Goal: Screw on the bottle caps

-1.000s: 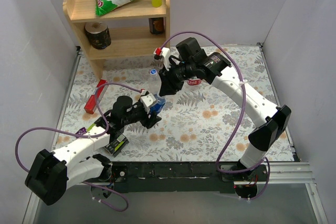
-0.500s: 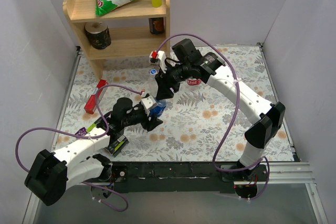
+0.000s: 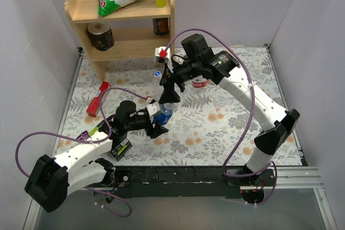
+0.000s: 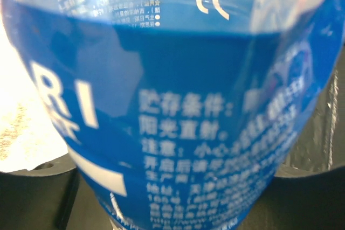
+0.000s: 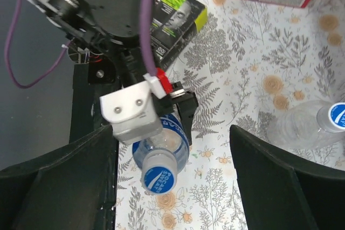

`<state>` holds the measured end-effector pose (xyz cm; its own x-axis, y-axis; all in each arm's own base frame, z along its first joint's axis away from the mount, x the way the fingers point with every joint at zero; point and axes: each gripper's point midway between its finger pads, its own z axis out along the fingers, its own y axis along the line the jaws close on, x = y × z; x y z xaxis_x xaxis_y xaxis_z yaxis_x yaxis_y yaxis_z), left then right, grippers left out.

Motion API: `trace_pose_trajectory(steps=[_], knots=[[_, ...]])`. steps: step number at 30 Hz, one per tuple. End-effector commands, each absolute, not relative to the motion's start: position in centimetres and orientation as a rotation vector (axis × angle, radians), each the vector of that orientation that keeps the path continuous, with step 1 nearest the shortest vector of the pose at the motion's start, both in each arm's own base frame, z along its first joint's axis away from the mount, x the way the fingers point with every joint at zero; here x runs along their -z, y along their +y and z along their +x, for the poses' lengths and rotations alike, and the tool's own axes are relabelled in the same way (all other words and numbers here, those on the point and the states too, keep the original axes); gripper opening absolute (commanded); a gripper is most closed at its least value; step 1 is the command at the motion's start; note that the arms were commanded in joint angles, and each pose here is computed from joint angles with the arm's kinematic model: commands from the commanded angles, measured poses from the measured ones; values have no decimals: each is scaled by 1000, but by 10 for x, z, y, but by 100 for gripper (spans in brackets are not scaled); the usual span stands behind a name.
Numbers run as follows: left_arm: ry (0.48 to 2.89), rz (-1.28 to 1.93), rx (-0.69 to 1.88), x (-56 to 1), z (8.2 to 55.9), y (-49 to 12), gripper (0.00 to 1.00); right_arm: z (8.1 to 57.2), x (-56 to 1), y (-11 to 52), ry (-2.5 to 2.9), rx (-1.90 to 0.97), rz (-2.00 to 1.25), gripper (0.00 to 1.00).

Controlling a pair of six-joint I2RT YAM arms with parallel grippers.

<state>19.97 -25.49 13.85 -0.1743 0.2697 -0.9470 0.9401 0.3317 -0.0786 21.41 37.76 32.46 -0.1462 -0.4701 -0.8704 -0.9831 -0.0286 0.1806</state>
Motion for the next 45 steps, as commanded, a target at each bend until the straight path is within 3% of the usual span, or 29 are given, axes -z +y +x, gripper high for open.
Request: trace_pose_trajectory(steps=[1, 9, 17, 45], knots=[[1652, 1226, 953, -125, 179, -253, 0, 185, -383, 360, 1369, -1148, -1585, 95], [1598, 1413, 917, -115, 171, -248, 0, 148, -333, 315, 1215, -1063, -1968, 81], [1580, 1496, 915, -115, 164, -245, 0, 143, -295, 299, 1076, -900, -2152, 79], [1536, 1522, 945, -130, 167, -253, 0, 140, -278, 319, 915, -808, -2202, 53]])
